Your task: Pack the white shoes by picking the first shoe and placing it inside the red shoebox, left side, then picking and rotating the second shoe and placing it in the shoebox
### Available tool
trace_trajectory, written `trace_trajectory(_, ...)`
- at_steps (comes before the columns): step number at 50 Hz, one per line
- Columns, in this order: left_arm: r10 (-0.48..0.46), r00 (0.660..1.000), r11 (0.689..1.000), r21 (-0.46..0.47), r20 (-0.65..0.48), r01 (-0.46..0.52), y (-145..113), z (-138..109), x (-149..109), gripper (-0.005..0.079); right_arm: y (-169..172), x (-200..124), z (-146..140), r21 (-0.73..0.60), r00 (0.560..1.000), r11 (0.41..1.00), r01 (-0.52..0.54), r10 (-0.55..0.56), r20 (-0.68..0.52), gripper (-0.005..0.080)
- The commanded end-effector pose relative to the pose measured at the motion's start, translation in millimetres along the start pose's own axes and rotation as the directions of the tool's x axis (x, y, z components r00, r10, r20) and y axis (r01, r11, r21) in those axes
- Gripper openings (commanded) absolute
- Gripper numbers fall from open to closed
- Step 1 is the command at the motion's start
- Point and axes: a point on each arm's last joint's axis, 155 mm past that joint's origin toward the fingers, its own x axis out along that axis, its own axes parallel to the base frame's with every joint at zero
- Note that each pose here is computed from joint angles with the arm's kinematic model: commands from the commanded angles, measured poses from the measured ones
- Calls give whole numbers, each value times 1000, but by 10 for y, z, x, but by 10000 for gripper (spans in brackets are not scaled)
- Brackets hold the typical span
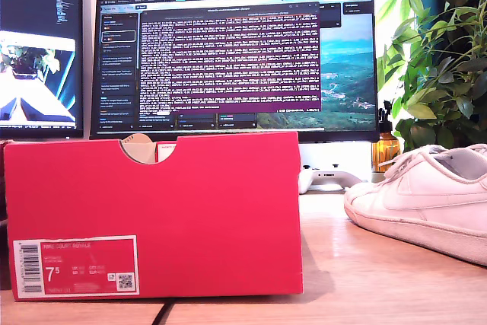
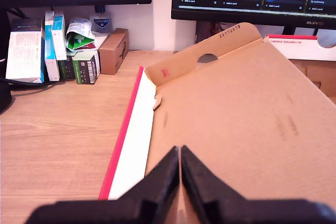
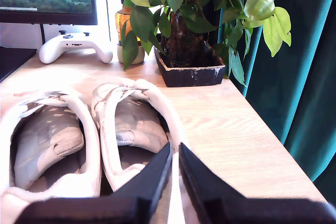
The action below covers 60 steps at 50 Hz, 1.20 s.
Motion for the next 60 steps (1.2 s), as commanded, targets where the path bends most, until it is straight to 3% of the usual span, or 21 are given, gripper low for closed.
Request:
trace_trajectory(1,9,999,1000,-5,-36,-9,31,-150,20,-19,-7,10,-27,-2,1000,1000,5,-5,2,-10)
trace_trajectory(22,-15,1000,1000,-6,-21,15,-15,-110,21,-19,17,10,-21,39,1000,999,-9,9,5,-10)
trace_trajectory(31,-135,989,988,-66,61,139,-247,122,-7,-19,228,-9,122,187,990,973,-134,125,63,-10)
trace_trajectory(40,-306,925,944,-50,227,325,-603,701,-222,-19,213,-36,374,385,979,906,-174,119,164,-10)
trace_trajectory(46,-387,867,909,-29,313,416,-774,1007,-396,-19,223,-78,571,550,962,799,-243,126,242,-10)
trace_trajectory(47,-397,860,894,-75,321,441,-794,1041,-419,-19,234,-96,632,564,955,782,-266,133,266,-10)
trace_trajectory(51,-419,832,876,-78,364,476,-849,1212,-522,-19,322,-151,761,586,931,734,-344,183,316,-10)
trace_trajectory(58,-536,782,830,31,319,556,-1092,1321,-745,-19,538,-282,925,553,885,695,-459,309,347,-10)
trace_trajectory(59,-545,782,834,107,303,541,-1114,1315,-764,-19,560,-299,942,549,881,692,-469,323,346,-10)
trace_trajectory(60,-550,783,832,120,291,541,-1128,1324,-788,-19,570,-315,966,546,878,690,-476,330,348,-11)
